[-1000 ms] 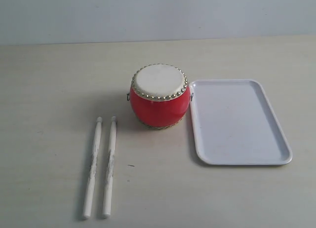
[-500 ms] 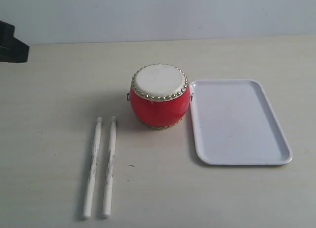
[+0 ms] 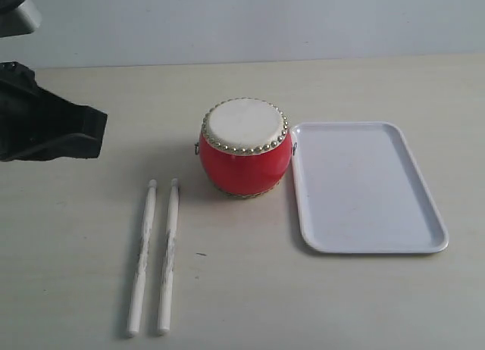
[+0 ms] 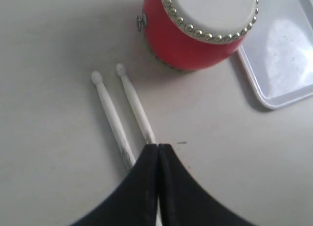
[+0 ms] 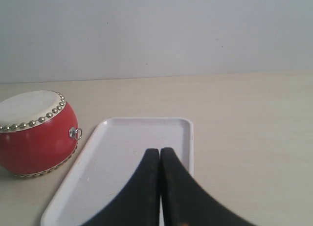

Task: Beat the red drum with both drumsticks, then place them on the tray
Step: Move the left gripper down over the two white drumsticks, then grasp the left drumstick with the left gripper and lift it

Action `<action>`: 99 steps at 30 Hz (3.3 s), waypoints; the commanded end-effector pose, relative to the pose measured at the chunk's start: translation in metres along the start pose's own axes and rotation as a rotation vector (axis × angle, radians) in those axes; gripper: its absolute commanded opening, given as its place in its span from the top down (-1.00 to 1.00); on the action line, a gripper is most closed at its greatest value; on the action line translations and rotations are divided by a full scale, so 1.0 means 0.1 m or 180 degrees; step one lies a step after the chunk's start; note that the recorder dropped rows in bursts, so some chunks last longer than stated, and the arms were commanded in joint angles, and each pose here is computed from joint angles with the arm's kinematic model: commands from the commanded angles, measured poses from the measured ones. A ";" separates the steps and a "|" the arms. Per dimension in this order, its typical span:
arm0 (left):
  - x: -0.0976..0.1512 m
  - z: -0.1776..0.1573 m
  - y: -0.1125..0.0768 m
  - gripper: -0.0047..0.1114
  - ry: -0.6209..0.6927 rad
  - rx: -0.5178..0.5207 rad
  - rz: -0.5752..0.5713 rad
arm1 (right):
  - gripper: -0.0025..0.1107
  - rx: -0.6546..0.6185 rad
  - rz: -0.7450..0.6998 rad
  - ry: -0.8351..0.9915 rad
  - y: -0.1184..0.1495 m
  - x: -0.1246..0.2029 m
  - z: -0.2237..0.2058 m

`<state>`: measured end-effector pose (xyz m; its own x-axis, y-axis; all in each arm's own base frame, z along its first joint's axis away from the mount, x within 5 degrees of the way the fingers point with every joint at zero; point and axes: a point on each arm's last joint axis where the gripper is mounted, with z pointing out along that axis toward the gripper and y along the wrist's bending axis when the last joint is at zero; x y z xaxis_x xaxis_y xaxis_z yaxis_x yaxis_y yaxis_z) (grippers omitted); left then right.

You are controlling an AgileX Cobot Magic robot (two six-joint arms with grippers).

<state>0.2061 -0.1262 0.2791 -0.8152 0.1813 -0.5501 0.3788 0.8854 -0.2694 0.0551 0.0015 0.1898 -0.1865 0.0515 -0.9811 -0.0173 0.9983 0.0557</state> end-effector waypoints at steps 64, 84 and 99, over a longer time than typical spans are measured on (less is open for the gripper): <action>0.50 1.52 0.09 0.20 0.0806 -0.0254 -0.0339 | 0.96 0.0014 -0.0008 -0.0034 0.00 0.00 0.00; 0.53 1.51 0.12 0.20 0.0926 -0.0315 -0.0146 | 0.96 0.0014 -0.0008 -0.0034 0.00 0.00 0.00; 0.66 1.62 0.17 0.20 0.1134 -0.0374 -0.0194 | 0.96 0.0014 -0.0008 -0.0034 0.00 0.00 0.00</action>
<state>0.2313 -0.1679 0.1188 -0.9366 0.2518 -0.2438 0.3013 0.9337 -0.1932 0.0551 0.0015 0.1898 -0.1865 0.0515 -0.9811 -0.0173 0.9983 0.0557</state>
